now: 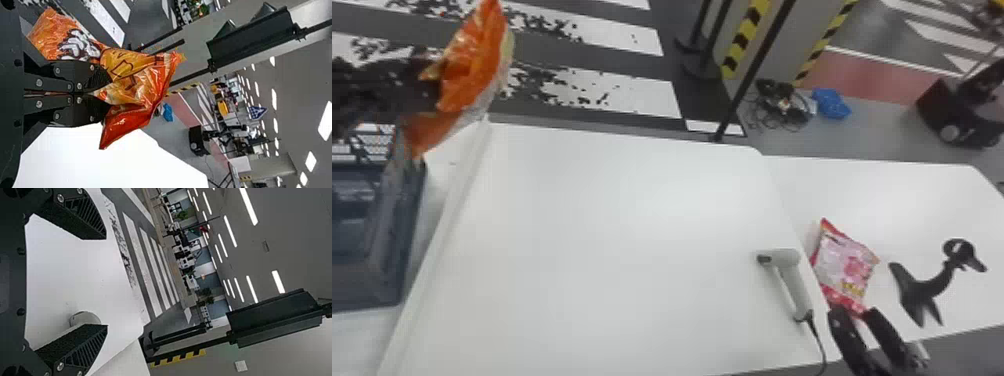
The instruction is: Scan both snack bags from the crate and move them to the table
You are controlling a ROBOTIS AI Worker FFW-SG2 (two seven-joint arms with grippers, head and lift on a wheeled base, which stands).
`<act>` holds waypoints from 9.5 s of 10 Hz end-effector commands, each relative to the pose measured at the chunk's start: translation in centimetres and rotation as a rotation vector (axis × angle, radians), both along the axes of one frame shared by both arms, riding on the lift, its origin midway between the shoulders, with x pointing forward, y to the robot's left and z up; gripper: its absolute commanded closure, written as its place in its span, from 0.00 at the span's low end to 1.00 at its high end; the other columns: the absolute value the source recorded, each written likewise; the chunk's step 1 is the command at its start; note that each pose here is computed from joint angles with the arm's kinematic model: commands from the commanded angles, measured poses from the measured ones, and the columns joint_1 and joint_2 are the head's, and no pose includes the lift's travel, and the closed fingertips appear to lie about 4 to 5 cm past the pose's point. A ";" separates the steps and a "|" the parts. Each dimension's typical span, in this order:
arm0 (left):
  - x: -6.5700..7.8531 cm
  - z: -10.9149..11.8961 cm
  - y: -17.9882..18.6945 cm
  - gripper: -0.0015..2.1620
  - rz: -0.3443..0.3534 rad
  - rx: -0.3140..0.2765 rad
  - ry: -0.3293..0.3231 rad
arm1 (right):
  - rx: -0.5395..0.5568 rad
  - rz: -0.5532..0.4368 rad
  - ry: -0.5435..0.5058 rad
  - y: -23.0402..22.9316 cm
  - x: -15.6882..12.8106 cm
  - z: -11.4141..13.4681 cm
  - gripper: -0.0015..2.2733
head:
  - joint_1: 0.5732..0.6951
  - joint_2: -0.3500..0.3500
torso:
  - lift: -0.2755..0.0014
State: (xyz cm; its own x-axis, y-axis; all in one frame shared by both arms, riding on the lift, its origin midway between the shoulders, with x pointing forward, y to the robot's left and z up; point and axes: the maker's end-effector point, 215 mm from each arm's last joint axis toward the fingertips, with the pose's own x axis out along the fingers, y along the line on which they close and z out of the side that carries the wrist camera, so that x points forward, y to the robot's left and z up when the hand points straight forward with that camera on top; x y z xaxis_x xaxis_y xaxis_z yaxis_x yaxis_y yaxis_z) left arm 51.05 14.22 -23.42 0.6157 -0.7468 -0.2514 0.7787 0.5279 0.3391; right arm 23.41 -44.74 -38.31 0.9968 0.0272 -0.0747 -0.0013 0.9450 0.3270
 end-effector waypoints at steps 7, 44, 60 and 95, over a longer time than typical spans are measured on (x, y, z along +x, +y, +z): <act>-3.0 -13.9 -25.0 0.98 -0.353 0.051 0.076 | 0.034 -0.005 0.000 -0.3 0.2 0.2 0.06 | 1.00 0.00 | 0.68; -19.4 -10.2 10.5 0.04 0.657 -0.475 0.282 | 0.004 0.424 0.047 12.7 10.2 -5.5 0.86 | 1.00 0.11 | 0.68; -19.7 -12.1 11.6 0.04 0.613 -0.476 0.327 | -0.840 0.747 0.030 33.1 8.7 -9.0 0.05 | 1.00 0.89 | 0.68; -19.4 -14.1 8.5 0.03 0.479 -0.531 0.399 | 0.590 0.449 0.538 16.9 9.6 -1.9 0.99 | 1.00 0.39 | 0.68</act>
State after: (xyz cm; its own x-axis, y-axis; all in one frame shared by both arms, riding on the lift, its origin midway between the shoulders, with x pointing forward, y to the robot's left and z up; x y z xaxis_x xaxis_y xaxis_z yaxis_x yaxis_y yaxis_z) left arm 31.58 23.09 -37.30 0.8409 -0.5018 -0.2026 0.4317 0.8478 -0.3079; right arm 33.59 -27.99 -39.64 0.7322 0.5684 -0.3753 -0.0556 0.5990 0.7988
